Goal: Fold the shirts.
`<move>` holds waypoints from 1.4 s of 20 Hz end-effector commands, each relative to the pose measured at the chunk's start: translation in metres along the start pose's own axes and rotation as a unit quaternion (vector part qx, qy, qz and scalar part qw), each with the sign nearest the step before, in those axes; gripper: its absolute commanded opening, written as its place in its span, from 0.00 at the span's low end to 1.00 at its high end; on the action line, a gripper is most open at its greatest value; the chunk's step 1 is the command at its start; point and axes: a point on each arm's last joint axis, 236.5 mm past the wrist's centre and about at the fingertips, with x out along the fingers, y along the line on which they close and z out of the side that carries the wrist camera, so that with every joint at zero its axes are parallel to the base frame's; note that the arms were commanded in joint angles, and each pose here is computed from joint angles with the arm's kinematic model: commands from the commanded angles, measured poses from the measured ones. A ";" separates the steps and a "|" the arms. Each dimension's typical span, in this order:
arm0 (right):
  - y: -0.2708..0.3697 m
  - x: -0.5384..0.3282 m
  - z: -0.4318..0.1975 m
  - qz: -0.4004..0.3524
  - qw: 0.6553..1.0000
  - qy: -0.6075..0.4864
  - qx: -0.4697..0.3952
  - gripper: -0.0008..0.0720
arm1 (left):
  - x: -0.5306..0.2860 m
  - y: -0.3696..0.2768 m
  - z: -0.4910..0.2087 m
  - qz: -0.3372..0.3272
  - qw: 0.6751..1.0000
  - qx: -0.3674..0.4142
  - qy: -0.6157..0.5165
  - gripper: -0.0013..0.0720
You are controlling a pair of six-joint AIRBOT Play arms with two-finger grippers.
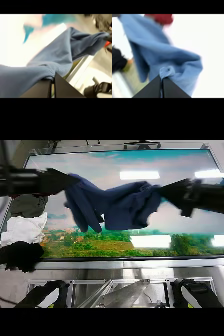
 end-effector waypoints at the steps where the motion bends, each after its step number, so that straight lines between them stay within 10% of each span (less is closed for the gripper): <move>1: 0.031 -0.064 0.045 -0.075 0.990 -0.058 -0.104 0.04 | -0.057 -0.076 0.029 0.004 0.995 0.069 -0.073 0.05; 9: -0.066 0.009 -0.013 -0.063 0.996 0.069 0.003 0.04 | 0.042 0.053 -0.048 -0.009 0.987 -0.132 0.090 0.05; 18: -0.202 0.156 -0.239 -0.005 0.918 0.285 0.276 0.05 | 0.172 0.239 -0.215 -0.017 0.925 -0.293 0.240 0.05; 20: -0.215 0.168 -0.257 -0.011 0.911 0.288 0.295 0.12 | 0.178 0.260 -0.214 -0.018 0.923 -0.300 0.239 0.63; 21: -0.220 0.168 -0.255 -0.017 0.913 0.283 0.293 0.36 | 0.174 0.268 -0.206 -0.023 0.925 -0.297 0.238 1.00; 23: -0.227 0.158 -0.232 -0.023 0.921 0.266 0.285 0.58 | 0.158 0.274 -0.187 -0.036 0.928 -0.284 0.239 0.99; 28: -0.229 0.108 -0.215 -0.040 0.916 0.272 0.292 0.58 | 0.123 0.236 -0.197 -0.079 0.900 -0.312 0.294 0.99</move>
